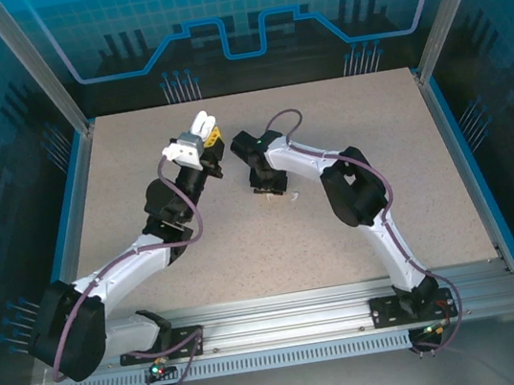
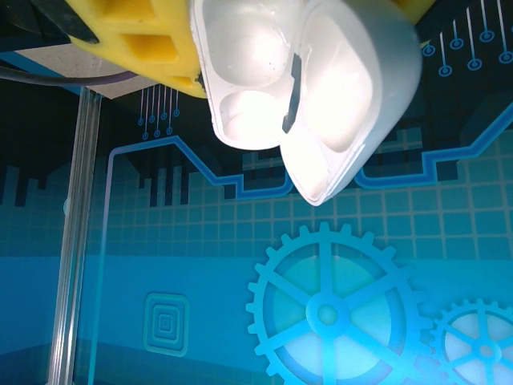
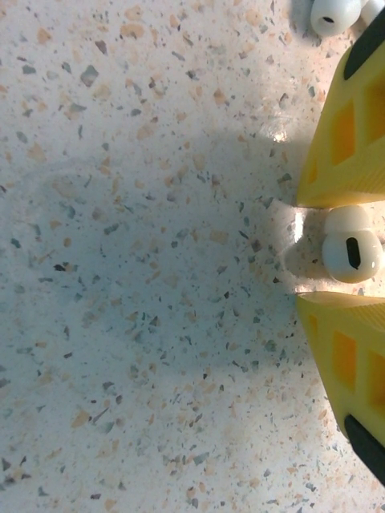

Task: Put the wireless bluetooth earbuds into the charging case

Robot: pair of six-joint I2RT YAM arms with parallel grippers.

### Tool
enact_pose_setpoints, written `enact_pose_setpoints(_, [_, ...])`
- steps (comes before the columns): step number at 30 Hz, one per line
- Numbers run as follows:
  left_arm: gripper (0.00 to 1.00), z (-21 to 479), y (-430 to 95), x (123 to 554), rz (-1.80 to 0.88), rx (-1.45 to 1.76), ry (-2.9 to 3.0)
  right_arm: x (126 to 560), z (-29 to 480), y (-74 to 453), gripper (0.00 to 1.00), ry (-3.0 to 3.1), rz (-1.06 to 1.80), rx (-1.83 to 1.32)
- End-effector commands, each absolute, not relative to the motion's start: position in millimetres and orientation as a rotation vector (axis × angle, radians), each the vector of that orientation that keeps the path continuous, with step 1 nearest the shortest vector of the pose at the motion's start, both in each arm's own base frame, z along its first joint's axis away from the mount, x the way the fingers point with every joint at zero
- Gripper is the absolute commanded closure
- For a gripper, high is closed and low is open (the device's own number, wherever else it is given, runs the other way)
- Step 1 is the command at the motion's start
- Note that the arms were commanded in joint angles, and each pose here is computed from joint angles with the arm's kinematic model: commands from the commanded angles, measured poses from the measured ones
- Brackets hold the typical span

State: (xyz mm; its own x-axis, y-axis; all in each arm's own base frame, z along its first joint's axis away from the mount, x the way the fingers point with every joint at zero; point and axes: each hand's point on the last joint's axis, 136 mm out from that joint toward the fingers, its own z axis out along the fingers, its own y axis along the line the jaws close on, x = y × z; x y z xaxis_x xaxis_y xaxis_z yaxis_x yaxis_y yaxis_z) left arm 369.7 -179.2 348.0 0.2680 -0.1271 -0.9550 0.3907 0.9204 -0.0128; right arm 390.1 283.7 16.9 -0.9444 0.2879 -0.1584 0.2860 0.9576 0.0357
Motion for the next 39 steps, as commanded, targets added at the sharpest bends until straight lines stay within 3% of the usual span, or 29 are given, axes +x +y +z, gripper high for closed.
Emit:
enact_pose_setpoints(1, [1.0,371,-170,362,-0.368,0.203,1.182,374,-1,289,0.68,2.986,-0.012,0.432])
enact_pose_setpoints(4, [1.0,369,-170,363,-0.369,0.201,1.187,373,-1,291,0.77,2.983,0.005,0.438])
enact_pose_setpoints(12, [1.0,366,-172,363,-0.381,0.203,1.196,376,18,290,0.8,2.917,0.077,0.452])
enact_pose_setpoints(21, [1.0,364,-173,363,-0.402,0.201,1.205,375,13,289,0.6,2.938,0.063,0.454])
enact_pose_setpoints(39, [1.0,361,-175,364,-0.41,0.199,1.207,365,15,294,0.59,2.958,0.021,0.451])
